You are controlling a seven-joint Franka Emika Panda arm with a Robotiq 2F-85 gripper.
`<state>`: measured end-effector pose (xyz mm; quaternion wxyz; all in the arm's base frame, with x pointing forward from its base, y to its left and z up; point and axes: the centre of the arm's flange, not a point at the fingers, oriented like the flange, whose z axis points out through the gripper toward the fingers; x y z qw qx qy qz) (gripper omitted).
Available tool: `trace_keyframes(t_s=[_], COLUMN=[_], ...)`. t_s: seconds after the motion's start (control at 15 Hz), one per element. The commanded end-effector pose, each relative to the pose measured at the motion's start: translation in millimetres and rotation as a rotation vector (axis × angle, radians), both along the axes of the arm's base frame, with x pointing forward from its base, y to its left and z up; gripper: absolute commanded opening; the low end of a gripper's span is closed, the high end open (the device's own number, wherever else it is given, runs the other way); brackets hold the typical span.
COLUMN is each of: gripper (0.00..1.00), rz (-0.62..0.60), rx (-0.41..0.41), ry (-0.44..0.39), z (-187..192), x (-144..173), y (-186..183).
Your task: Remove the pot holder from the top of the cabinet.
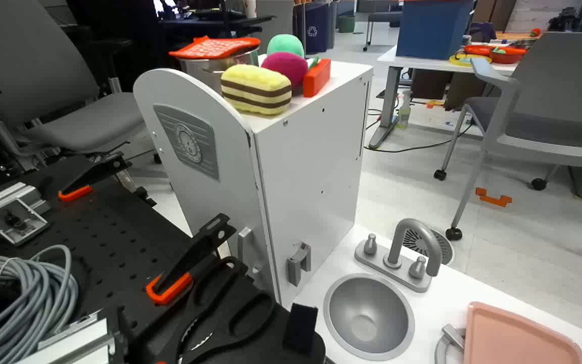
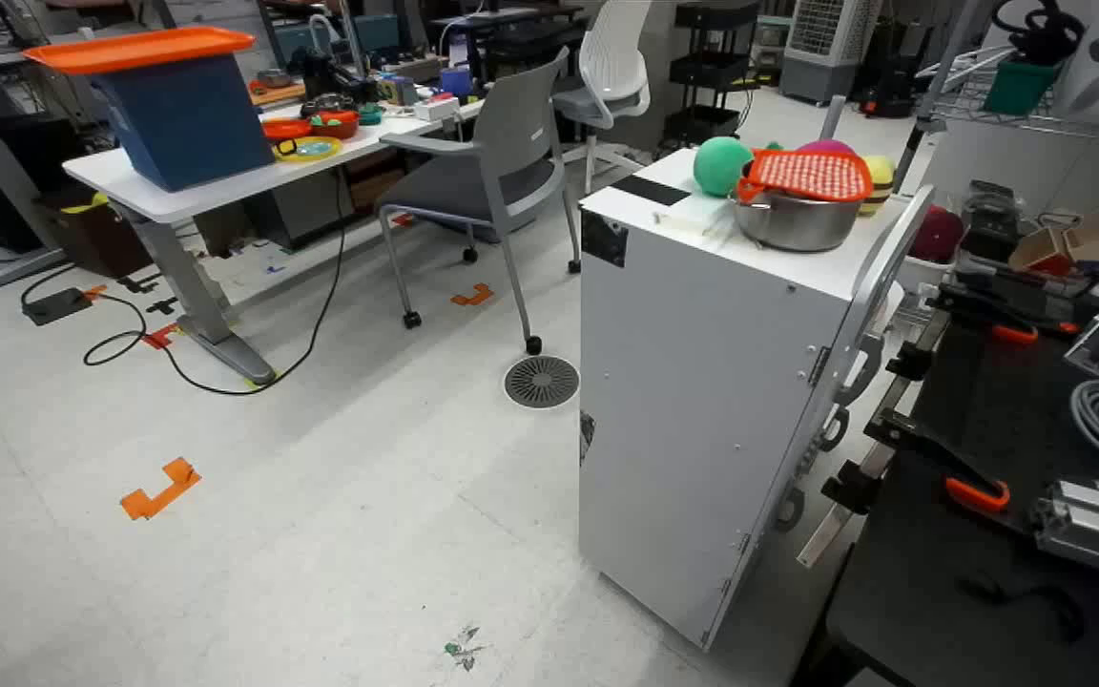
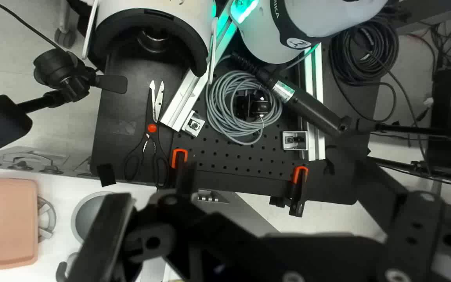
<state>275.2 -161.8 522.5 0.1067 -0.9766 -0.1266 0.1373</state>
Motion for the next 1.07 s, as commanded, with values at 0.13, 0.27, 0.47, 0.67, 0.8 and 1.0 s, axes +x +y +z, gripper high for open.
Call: trace_keyframes(t_s=[0.13,0.27,0.47,0.67,0.8,1.0], gripper=[1.0,1.0,1.0,1.0,1.0,1.0], rz=[-0.001,-0.001,-0.001,-0.018,-0.045,-0.046], rx=[-0.001,-0.001,-0.001,0.0,-0.004,-0.062], ry=[-0.003,-0.003,-0.003,-0.01,-0.018,-0.104], z=[1,1,1,0,-2,-1], x=[0,0,0,4,15,47], y=[0,0,0,-4,-9,-15])
